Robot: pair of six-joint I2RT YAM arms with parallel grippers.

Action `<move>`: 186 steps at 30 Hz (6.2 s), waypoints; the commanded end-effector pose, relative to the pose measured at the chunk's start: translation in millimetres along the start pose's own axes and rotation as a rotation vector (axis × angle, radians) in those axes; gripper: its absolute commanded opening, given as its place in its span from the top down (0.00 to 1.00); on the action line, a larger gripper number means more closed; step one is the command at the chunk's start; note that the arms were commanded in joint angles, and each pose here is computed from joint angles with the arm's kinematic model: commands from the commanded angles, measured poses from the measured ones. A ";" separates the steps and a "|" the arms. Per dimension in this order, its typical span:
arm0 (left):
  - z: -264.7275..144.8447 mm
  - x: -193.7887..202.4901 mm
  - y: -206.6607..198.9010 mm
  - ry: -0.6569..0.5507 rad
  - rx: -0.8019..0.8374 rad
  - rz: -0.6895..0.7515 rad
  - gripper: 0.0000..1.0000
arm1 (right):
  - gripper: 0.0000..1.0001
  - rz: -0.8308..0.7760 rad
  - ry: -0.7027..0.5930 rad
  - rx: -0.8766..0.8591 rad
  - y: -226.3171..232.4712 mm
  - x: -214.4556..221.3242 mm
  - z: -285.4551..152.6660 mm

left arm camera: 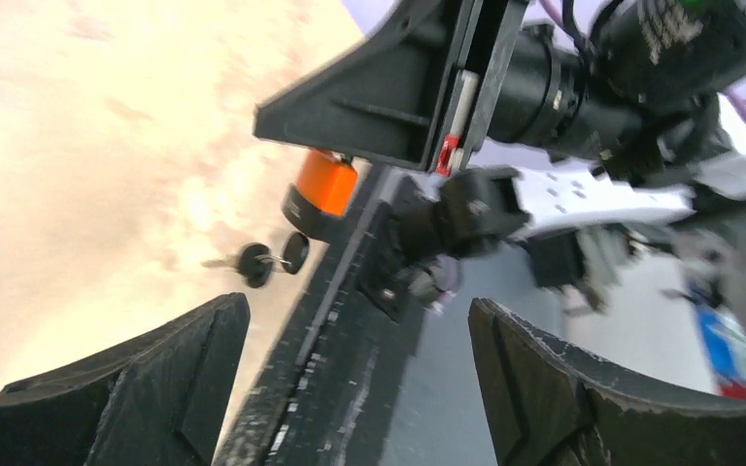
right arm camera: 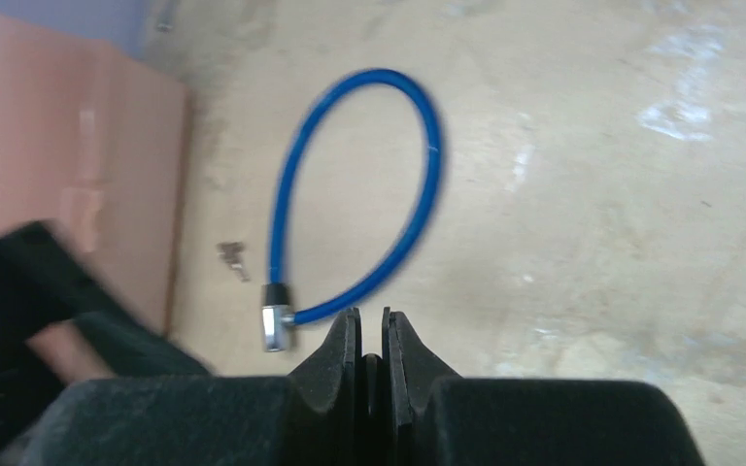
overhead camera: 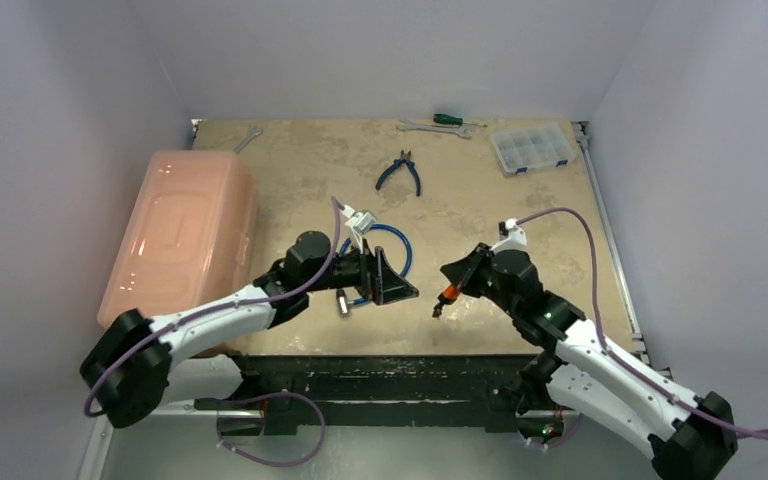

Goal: Unlock with the key

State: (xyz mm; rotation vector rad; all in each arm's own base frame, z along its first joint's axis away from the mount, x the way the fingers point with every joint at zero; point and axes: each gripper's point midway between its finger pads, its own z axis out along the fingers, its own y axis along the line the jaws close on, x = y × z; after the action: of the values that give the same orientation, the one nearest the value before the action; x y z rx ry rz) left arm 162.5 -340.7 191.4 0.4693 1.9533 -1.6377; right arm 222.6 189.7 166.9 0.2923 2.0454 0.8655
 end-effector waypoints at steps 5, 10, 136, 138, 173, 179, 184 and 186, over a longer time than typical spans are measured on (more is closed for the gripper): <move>-72.8 -23.0 26.9 0.038 -0.530 0.170 0.13 | 1.00 0.094 -0.016 0.237 -54.0 -11.2 39.1; -107.5 -42.3 15.7 0.035 -0.652 0.280 0.14 | 1.00 0.117 0.027 0.340 -88.7 -12.0 61.8; -121.3 -42.6 9.7 0.000 -0.616 0.404 0.21 | 0.39 -0.187 0.096 0.695 -153.2 -70.7 181.3; -121.9 -42.7 9.6 -0.002 -0.618 0.404 0.21 | 0.30 -0.207 0.091 0.671 -145.6 -79.7 182.5; -227.4 -101.4 -13.9 -0.499 -0.888 0.403 0.13 | 0.10 -0.879 0.383 -0.216 158.9 88.3 171.1; -242.2 -104.4 -20.2 -0.568 -0.894 0.394 0.12 | 0.13 -0.929 0.441 -0.219 174.7 140.8 189.1; -244.0 -104.1 -21.5 -0.574 -0.890 0.395 0.12 | 0.19 -0.960 0.467 -0.186 175.2 170.4 201.0; -243.8 -104.0 -22.3 -0.574 -0.886 0.396 0.12 | 0.22 -0.970 0.472 -0.162 170.5 179.7 206.5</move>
State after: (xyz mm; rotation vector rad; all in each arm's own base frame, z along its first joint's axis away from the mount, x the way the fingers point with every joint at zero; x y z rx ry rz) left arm 187.2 -103.1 293.5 0.0409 1.7740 -0.4726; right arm 253.4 488.6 74.0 -1.0486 2.1775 0.5254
